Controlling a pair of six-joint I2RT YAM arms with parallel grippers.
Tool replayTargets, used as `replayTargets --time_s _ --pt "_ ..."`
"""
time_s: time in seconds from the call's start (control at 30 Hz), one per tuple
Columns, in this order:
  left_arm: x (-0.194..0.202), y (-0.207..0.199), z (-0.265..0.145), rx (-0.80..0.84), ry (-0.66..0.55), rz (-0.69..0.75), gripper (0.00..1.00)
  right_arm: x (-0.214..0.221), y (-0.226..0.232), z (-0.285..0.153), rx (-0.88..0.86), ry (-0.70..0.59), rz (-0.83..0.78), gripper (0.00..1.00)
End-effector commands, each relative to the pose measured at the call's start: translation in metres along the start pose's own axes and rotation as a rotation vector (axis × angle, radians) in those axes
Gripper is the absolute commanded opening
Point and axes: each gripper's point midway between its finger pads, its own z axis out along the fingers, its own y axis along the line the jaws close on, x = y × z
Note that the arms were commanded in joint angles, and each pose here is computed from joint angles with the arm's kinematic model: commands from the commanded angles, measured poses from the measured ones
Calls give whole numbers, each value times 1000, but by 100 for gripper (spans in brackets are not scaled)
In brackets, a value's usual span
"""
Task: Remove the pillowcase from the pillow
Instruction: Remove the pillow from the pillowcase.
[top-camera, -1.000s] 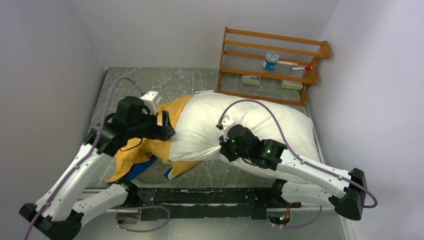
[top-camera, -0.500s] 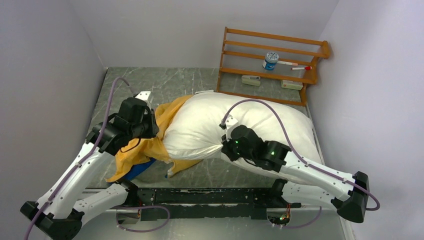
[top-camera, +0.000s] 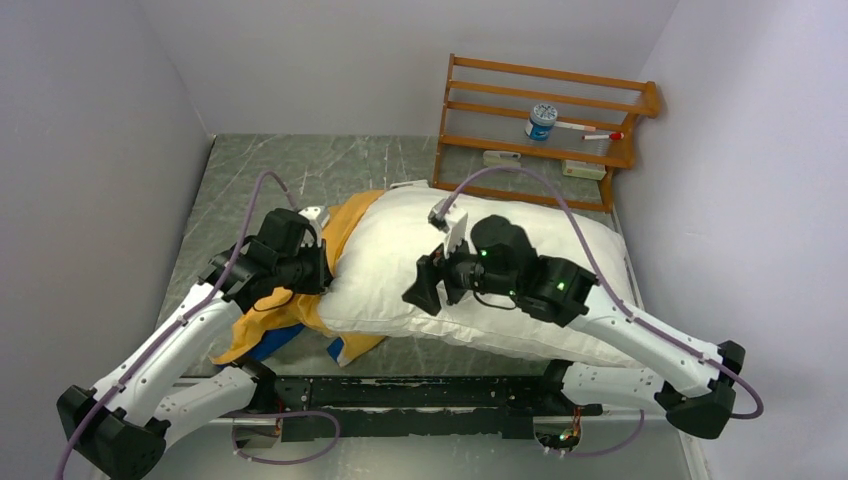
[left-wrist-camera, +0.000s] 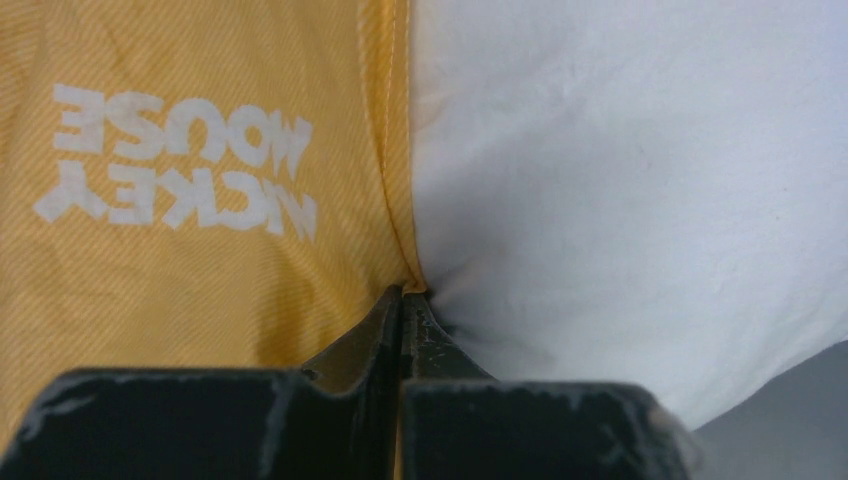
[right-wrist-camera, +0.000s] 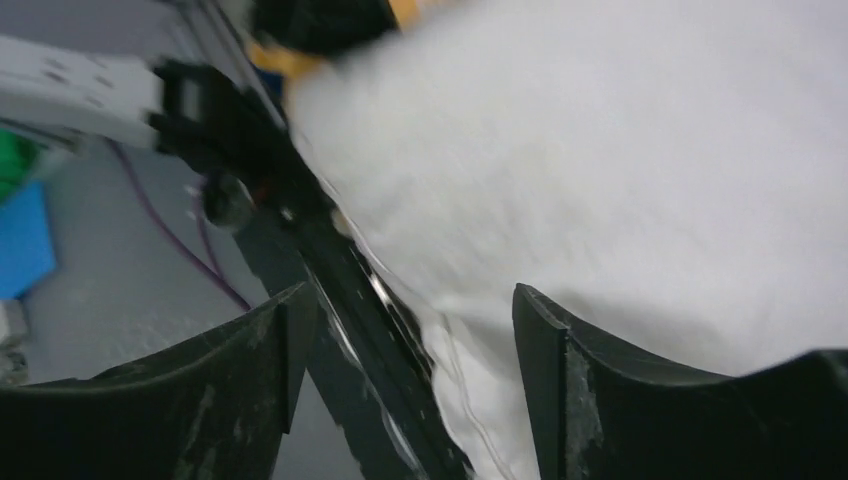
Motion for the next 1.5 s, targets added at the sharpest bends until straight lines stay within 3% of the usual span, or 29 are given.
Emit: replayTargets --time_s 0.0,0.1,0.17,0.3,0.47,0.53,0.6,0.63,0.7,0.73,0.8,0.87,0.9,1.1,1.27,1.33,1.4,1.47 --pt "-16 -14 -11 66 -58 17 5 -65 38 -18 -154 -192 27 77" --pt "-15 -11 -15 50 -54 25 5 -81 15 1 -3 -193 47 78" --pt "-12 -11 -17 56 -50 24 5 -87 -24 17 234 -156 77 79" --pt "-6 -10 -21 64 -53 15 5 -97 -101 24 715 -107 61 99" --pt "-1 -7 -25 58 -58 8 5 -58 -140 81 699 81 48 99" --pt "-2 -5 -28 49 -65 6 5 -15 -148 96 708 215 67 88" --pt "-4 1 -32 6 -76 -15 5 20 -150 96 713 239 138 68" --pt "-7 6 -33 -25 -90 -34 9 39 -146 96 684 216 199 57" --pt "-16 7 -36 -44 -117 -34 52 90 -137 87 599 195 301 34" --pt "-23 6 -38 -52 -135 -31 64 107 -129 84 544 174 351 22" --pt "-41 -2 -41 -34 -169 -8 78 134 -116 78 440 152 408 13" --pt "-65 -14 -42 -7 -214 22 94 157 -110 70 405 170 448 11" --pt "-77 -20 -41 5 -231 40 96 167 -107 67 392 192 454 10" --pt "-145 -74 2 172 -274 153 97 193 -102 66 362 297 449 7" --pt "-159 -51 87 97 -117 79 97 189 -101 68 367 322 433 6" --pt "-161 -47 106 142 -96 40 94 188 -100 67 365 324 427 7" --pt "-161 -43 117 179 -101 18 86 189 -100 65 367 329 427 7" --pt "-158 -35 123 144 -91 30 67 191 -100 62 369 333 429 7"
